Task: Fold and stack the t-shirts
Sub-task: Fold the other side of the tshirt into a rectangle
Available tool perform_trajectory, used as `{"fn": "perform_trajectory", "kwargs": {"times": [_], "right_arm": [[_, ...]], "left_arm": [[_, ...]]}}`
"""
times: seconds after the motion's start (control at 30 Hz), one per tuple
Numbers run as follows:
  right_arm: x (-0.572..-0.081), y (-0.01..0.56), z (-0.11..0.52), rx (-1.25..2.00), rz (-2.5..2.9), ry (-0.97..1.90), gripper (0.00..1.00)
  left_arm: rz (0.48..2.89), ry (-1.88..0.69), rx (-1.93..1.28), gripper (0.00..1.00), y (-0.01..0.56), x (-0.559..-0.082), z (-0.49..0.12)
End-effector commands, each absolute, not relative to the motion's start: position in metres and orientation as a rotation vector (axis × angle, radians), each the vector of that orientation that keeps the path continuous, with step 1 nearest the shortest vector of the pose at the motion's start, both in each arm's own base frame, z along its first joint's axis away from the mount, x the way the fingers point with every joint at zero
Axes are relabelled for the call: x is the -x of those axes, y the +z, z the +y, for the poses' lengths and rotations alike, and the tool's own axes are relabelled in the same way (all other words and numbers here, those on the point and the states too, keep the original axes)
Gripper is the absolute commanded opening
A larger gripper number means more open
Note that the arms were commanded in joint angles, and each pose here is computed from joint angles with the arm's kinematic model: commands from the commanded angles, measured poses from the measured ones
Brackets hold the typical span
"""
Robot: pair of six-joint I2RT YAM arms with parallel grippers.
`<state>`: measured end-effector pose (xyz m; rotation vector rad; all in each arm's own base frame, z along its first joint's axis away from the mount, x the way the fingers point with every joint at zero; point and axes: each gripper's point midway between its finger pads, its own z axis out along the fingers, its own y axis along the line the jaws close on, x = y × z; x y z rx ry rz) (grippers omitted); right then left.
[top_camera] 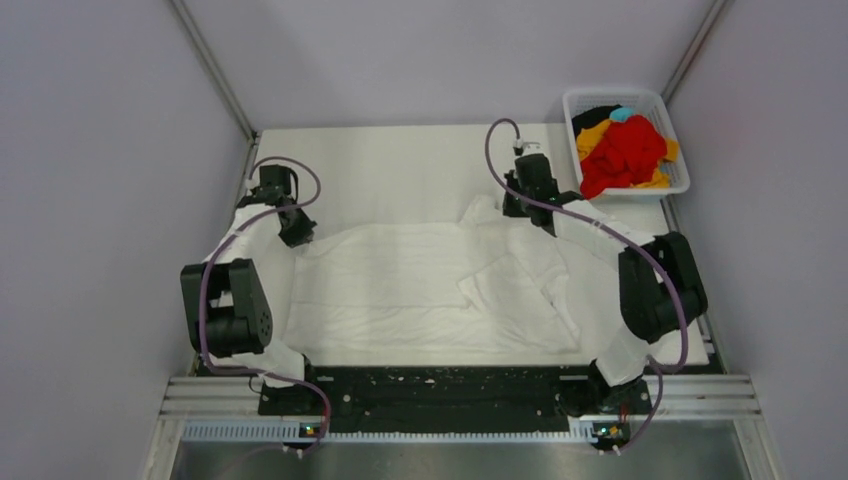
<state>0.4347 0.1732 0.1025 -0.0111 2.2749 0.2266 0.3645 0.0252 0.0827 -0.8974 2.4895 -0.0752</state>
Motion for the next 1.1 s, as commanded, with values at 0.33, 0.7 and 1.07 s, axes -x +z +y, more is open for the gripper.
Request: {"fn": "perform_trajectory", "kwargs": {"times": [0.33,0.7,1.07], "right_arm": [[-0.317,0.157,0.149,0.071,2.241,0.298,0.0],[-0.24,0.132,0.138,0.119,2.416,0.335,0.0],[-0.197,0.12,0.129,0.082,2.528,0.37,0.0]], "left_arm": [[2.336,-0.039,0.886,0.0,0.118,-0.322,0.031],[2.304,-0.011,0.928,0.0,0.113,-0.291,0.033],[2.255,0.04,1.016,0.0,0.095,-0.271,0.041]]}}
